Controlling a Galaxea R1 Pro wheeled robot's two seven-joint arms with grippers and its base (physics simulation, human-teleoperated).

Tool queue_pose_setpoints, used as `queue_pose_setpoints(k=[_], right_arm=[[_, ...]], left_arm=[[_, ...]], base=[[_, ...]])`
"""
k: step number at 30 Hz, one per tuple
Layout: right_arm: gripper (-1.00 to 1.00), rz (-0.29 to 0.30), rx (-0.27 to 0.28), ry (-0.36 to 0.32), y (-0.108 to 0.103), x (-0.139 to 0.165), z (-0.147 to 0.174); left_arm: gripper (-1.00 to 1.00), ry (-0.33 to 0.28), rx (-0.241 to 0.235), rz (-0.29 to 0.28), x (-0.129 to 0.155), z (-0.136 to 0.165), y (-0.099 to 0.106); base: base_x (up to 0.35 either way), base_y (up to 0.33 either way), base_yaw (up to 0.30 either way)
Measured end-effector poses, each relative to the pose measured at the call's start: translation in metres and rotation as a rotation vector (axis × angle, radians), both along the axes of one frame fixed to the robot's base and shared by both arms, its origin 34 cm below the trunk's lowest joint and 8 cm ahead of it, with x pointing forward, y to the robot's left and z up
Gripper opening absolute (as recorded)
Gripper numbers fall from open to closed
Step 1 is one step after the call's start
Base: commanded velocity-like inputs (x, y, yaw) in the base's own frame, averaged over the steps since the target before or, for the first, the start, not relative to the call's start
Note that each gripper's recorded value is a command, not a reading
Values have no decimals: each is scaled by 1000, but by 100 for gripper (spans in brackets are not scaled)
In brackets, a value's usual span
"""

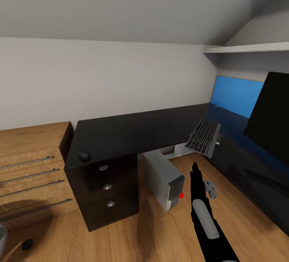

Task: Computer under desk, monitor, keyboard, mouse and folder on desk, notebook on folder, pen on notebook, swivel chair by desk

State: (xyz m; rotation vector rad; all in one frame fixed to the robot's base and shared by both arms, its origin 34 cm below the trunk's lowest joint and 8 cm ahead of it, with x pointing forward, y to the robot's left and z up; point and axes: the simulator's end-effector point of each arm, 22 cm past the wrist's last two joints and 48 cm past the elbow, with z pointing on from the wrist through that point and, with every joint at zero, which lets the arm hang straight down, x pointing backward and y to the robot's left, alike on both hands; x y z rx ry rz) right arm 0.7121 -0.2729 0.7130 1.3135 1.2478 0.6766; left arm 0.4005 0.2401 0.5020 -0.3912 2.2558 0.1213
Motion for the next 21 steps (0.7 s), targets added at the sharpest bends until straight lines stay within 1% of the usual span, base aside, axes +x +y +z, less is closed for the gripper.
queue_pose_setpoints(k=[4,9,15,21], right_arm=[[100,0,-5,2,-3,-1,-9],[100,-4,-16,2,-12,-1,-9],[100,-5,-20,-1,-16,-1,-8],[100,3,-28,-29,-16,1,-1]], left_arm=[[100,5,0,-1,-3,-10,0],[100,7,1,-2,-3,-11,-1],[100,12,2,-3,-5,-13,0],[100,32,6,-3,-12,-20,0]], base=[[0,0,0],[0,0,0],[0,0,0],[0,0,0]])
